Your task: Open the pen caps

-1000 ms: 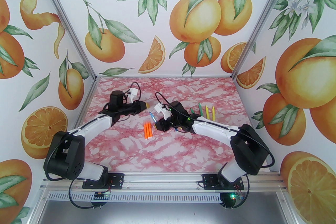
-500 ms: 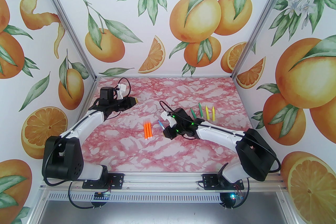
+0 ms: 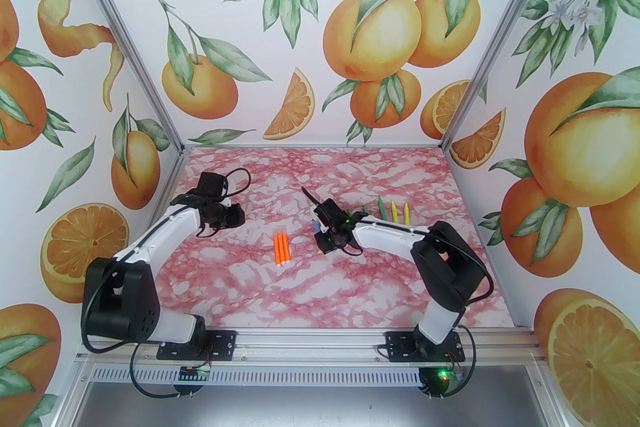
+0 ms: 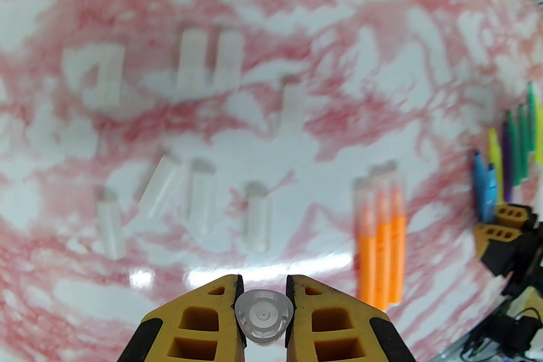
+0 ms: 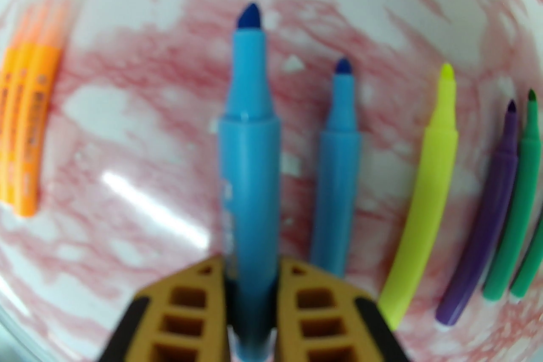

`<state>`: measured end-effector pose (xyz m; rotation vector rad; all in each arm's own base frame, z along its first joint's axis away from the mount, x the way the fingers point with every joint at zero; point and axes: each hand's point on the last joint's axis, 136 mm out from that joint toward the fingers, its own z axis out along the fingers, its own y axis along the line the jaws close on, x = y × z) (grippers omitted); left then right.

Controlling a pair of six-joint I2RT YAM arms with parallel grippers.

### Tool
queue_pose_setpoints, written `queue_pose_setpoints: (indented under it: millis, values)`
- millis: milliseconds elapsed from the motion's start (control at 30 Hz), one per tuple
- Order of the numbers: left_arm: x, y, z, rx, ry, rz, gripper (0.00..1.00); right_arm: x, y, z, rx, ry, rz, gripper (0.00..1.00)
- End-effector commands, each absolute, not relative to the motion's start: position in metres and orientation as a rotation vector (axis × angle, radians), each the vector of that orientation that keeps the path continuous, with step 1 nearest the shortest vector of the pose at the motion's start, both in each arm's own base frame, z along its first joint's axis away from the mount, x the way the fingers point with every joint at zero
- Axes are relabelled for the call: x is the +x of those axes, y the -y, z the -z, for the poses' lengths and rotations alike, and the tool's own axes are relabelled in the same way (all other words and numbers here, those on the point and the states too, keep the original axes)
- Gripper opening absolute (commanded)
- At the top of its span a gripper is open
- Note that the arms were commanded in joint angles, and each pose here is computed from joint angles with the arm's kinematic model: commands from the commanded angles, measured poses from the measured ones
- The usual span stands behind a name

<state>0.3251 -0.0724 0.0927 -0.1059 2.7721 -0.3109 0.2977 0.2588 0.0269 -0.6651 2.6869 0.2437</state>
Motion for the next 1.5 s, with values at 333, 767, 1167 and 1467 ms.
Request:
queue_pose_setpoints:
  millis: [333,767,1167,1467]
  values:
    - [0.291,0.052,-0.053,-0.169,-2.968,0.118,0.0,0.308,-0.247,-0.012,-0.671,-2.719,-0.09,0.08]
    - [0.282,0.065,-0.02,-0.151,-3.045,0.117,0.04,0.309,-0.243,-0.015,-0.709,-2.71,-0.046,0.17]
    - [0.279,0.067,0.004,-0.142,-3.093,0.109,0.07,0.307,-0.246,-0.024,-0.715,-2.694,-0.086,0.29]
    - [0.283,0.068,-0.005,-0.125,-3.067,0.126,0.27,0.31,-0.253,-0.046,-0.703,-2.64,-0.15,0.37]
